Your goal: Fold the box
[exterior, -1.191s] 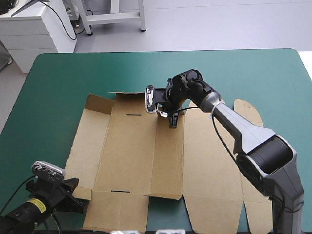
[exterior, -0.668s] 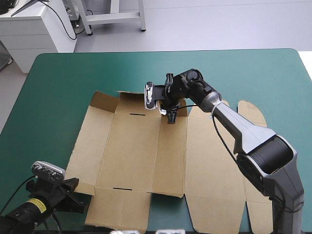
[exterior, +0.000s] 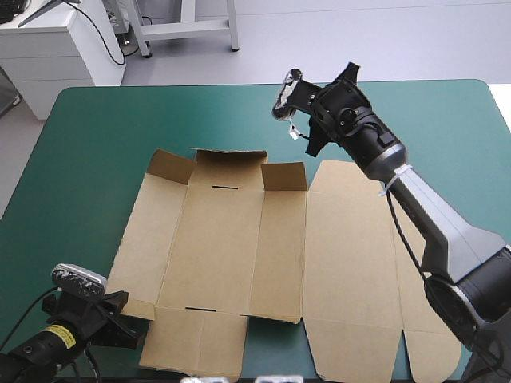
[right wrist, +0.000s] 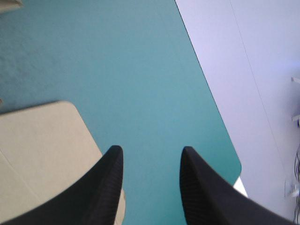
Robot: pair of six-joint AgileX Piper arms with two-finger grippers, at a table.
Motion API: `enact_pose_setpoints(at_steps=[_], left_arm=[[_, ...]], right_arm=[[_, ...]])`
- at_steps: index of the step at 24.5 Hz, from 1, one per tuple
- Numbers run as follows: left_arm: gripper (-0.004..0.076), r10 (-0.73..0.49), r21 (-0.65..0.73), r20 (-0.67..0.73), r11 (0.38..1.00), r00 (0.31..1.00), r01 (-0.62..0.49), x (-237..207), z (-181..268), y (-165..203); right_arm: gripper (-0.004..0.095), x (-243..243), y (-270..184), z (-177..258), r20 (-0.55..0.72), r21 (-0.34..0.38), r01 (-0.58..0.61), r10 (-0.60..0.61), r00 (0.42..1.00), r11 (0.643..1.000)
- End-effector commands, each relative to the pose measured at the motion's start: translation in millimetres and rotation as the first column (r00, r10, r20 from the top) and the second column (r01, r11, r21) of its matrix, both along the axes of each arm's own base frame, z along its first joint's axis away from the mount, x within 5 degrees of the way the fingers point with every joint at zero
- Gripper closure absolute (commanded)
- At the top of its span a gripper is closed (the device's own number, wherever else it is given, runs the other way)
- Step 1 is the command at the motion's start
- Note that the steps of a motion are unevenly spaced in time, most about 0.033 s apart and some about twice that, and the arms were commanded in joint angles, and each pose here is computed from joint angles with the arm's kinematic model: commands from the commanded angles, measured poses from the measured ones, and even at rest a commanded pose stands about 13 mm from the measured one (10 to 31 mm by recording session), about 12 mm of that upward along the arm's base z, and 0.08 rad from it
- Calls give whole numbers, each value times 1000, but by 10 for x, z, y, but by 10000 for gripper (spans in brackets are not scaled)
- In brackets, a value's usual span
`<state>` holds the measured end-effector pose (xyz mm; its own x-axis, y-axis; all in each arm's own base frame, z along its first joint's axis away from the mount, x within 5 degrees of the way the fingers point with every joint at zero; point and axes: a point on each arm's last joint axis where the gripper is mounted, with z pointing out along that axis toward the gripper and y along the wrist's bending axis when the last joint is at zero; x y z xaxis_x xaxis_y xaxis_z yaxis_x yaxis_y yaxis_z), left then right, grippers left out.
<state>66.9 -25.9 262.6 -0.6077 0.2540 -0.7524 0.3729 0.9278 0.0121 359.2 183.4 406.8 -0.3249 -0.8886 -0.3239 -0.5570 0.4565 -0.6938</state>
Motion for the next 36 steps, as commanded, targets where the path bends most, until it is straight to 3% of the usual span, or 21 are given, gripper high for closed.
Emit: enact_pose_setpoints(at_steps=[1, 3, 5, 10, 14, 17, 22, 26, 29, 33, 36], left_arm=[[731, 2, -34, 65, 999, 998, 0, 43, 108, -21], [731, 4, -36, 64, 999, 998, -1, 43, 108, -21], [731, 4, -36, 64, 999, 998, -1, 43, 108, -21], [731, 3, -37, 61, 999, 998, -1, 41, 107, -22], [731, 3, -37, 61, 999, 998, -1, 41, 107, -22], [731, 3, -35, 62, 999, 998, -1, 41, 107, -21], [731, 3, -37, 61, 999, 998, -1, 41, 107, -22], [731, 44, -89, 52, 995, 998, -39, 50, 115, -26], [731, 73, -129, 124, 990, 990, -57, 71, 349, -18], [731, 161, -90, 84, 984, 983, -153, 207, 705, 20], [731, 171, -59, 87, 984, 981, -166, 341, 975, 0]], right_arm=[[533, -162, -280, 348, 78, 17, 146, -147, 986, 989], [552, -175, -381, 309, 8, 58, 216, -217, 976, 975], [613, -149, -520, 309, -40, 156, 279, -276, 960, 948], [902, -238, -841, 451, -159, 392, 344, -306, 939, 853], [927, -422, -1158, 698, -132, 484, 392, -377, 917, 783], [928, -840, -1391, 856, -116, 544, 431, -444, 889, 720], [927, -1368, -1512, 582, -188, 522, 494, -471, 862, 696], [928, -1756, -1634, 295, -233, 508, 570, -535, 812, 645], [927, -1920, -1690, 99, -262, 505, 619, -577, 774, 602], [929, -1916, -1680, -186, -311, 473, 654, -583, 751, 590], [929, -1877, -1650, -368, -333, 472, 656, -569, 752, 590]])
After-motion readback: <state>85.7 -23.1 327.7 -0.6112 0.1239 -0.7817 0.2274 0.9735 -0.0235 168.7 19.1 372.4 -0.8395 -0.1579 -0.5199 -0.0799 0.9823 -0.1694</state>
